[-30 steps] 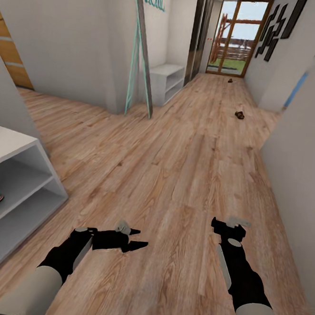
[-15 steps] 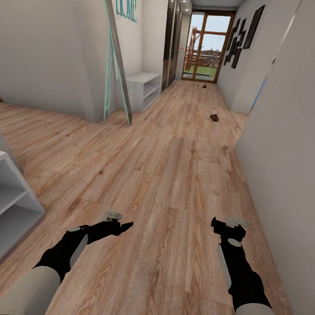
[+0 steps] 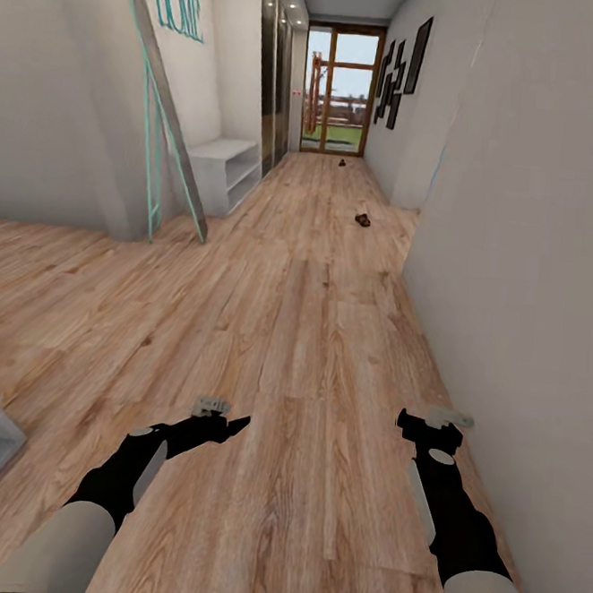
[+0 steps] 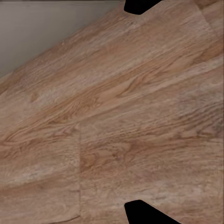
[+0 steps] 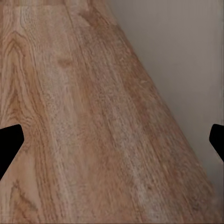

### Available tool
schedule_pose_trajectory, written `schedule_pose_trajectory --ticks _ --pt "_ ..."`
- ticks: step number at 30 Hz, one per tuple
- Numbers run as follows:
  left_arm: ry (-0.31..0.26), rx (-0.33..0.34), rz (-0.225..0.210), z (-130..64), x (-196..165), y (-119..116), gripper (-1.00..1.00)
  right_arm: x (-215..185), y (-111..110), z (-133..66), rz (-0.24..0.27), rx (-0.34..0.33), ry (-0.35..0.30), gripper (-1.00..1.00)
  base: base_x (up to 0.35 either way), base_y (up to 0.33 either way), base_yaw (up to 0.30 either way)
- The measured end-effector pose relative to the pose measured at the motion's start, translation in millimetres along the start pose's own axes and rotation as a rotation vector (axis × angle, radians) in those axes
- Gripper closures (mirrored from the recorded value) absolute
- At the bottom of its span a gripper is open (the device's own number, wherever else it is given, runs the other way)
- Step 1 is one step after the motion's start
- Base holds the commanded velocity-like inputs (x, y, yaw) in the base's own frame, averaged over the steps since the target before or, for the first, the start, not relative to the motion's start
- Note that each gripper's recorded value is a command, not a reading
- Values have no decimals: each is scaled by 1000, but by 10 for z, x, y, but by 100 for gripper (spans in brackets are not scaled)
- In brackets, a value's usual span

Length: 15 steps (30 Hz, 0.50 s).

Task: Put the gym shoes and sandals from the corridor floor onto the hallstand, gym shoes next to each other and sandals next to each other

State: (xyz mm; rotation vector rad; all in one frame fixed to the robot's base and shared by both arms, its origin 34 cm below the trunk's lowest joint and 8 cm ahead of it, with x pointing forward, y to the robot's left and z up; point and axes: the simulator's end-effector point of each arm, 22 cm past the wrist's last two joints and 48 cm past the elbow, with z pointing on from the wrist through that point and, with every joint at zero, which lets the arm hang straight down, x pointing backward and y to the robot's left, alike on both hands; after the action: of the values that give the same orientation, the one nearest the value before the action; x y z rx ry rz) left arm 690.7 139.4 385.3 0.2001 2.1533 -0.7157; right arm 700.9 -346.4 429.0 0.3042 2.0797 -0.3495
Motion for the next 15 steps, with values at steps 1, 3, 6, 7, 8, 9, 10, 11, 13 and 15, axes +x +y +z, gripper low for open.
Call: schedule_pose_trajectory --ticks 1,3,6,7,8,9,10,11,13,15 --pt "-1 0 0 -2 -6 -1 -100 -6 0 -2 0 0 -1 -100 319 0 -273" --pt "-3 -1 1 -7 -18 -3 -100 -17 -2 -7 0 0 -3 -100 330 0 -272" --pt "-6 -1 2 -13 -34 -9 -100 -32 4 -15 -1 -1 -6 -100 338 0 -262" --pt "-7 -1 2 -16 -40 -10 -100 -38 5 -18 -1 -2 -7 -100 342 0 -223" --pt "-8 -1 3 -18 -47 -13 -100 -44 9 -21 -2 -2 -8 -100 342 0 -197" --pt "-9 -1 4 -21 -53 -15 -100 -51 10 -24 -2 -3 -9 -100 343 0 -167" --pt "-10 0 4 -23 -60 -18 -100 -58 11 -28 -2 -3 -10 -100 344 0 -107" --pt "-11 0 4 -26 -67 -20 -100 -64 15 -32 -2 -4 -11 -100 344 0 -68" --pt "-13 0 5 -32 -81 -26 -100 -79 16 -38 -1 -4 -14 -100 344 0 -49" --pt "-16 0 6 -38 -96 -31 -100 -95 14 -45 -1 -4 -17 -100 345 0 -18"
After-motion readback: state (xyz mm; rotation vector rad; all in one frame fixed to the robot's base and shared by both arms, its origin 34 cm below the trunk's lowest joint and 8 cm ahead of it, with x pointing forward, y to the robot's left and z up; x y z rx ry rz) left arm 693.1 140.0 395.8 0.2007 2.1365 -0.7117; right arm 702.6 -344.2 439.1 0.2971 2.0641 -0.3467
